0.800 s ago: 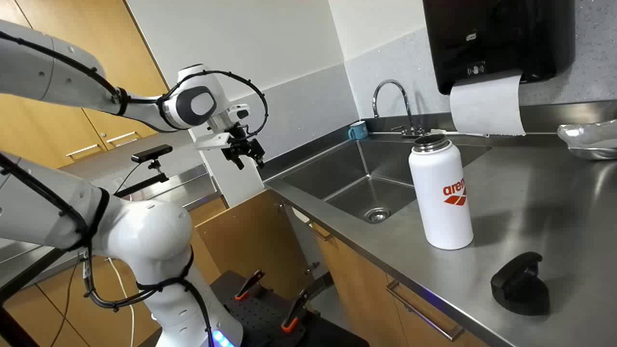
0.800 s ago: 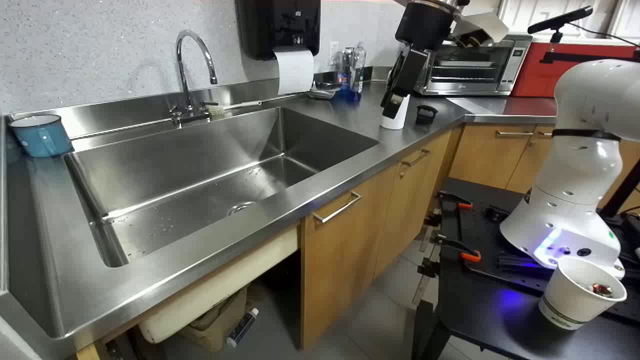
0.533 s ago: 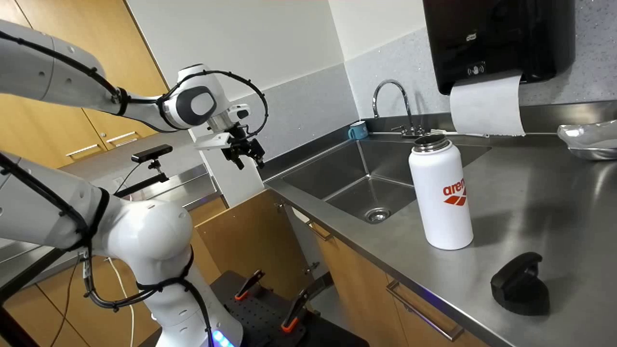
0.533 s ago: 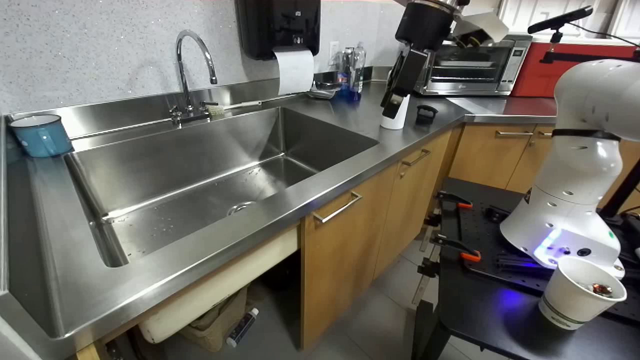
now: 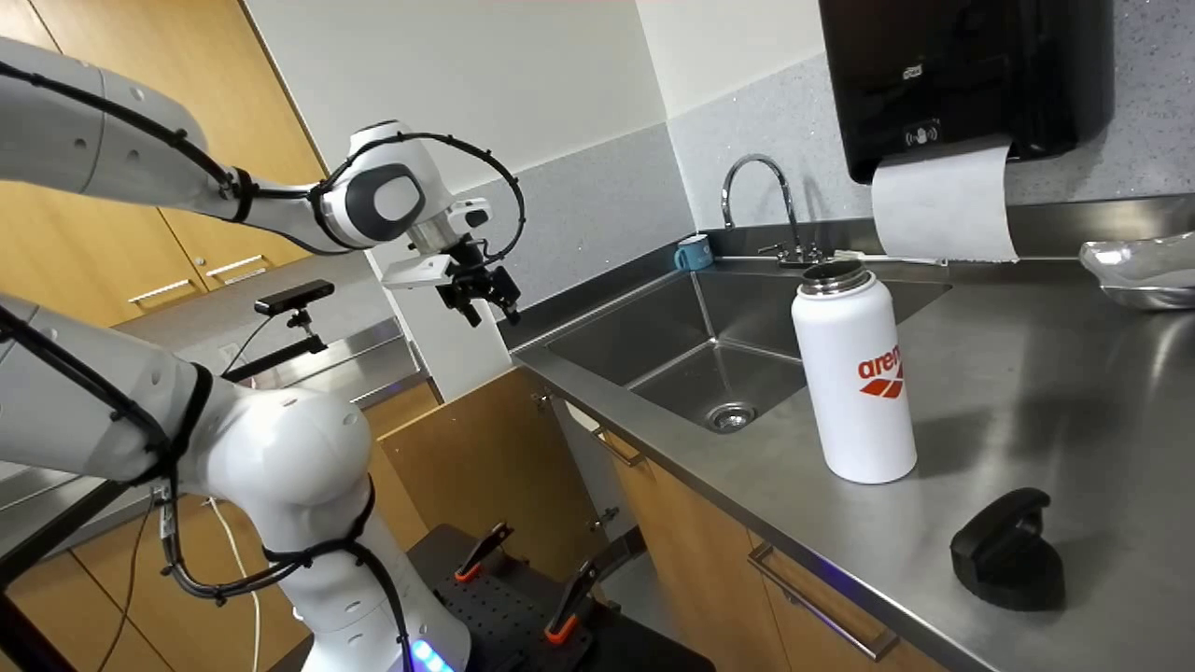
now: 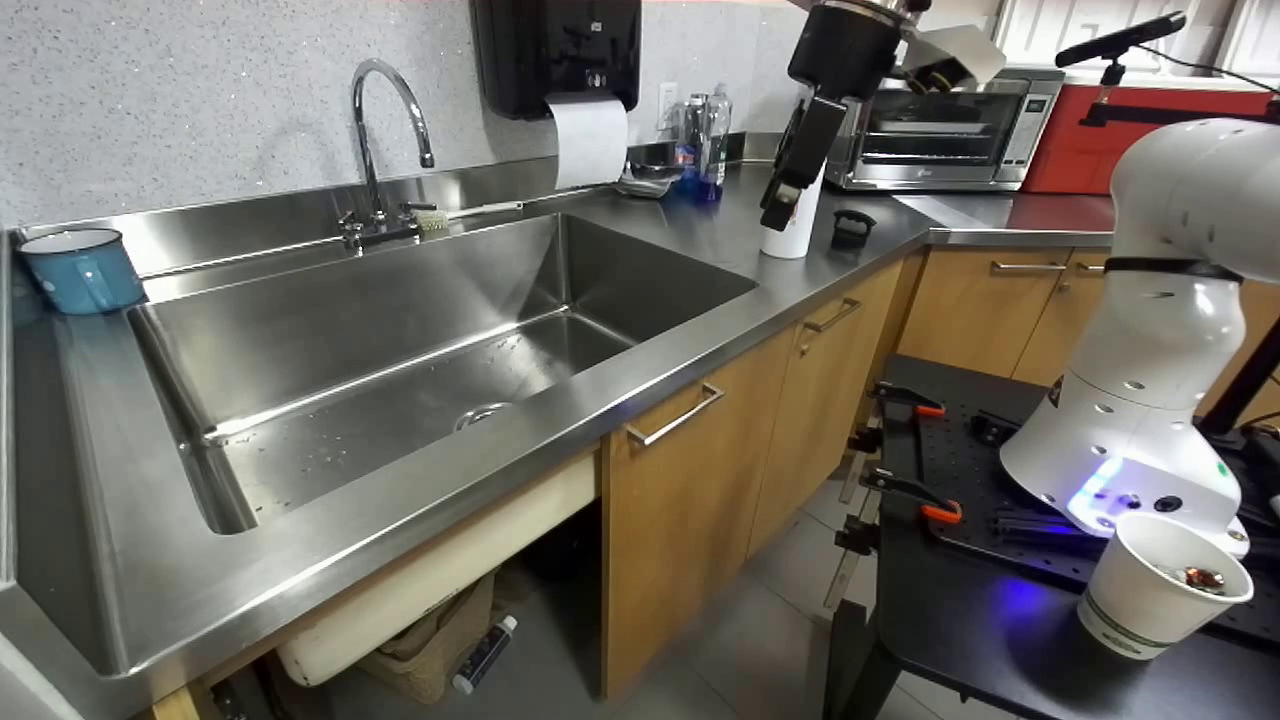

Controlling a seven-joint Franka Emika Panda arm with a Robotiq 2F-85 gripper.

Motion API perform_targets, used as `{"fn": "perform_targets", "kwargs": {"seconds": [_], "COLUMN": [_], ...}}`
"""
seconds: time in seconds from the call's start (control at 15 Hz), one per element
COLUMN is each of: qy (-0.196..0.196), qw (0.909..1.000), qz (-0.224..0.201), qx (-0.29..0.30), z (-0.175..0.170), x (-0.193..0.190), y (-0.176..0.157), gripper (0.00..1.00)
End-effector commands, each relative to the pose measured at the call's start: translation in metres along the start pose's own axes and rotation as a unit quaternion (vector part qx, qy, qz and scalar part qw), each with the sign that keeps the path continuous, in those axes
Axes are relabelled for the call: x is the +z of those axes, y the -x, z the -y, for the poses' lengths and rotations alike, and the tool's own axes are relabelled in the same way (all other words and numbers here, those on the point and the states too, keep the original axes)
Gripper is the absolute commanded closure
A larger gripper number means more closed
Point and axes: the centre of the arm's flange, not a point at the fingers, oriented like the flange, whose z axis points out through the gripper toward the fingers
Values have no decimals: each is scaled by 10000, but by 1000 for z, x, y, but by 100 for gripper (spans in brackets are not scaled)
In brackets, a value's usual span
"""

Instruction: Take the lid off the counter and put it on the bottle

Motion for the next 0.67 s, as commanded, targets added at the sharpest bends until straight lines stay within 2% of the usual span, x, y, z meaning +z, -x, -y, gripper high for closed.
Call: {"fn": "perform_targets", "kwargs": {"seconds": [0.0,0.27,0.6], "qy": [253,623,1085], "qw": [9983,9893,9663], "qz": [9,354,696], "qx": [526,1274,2229], "z": [-41,-110,-190], "x": [-10,-20,-39], "y": [9,32,77], "gripper": [0,0,0]}}
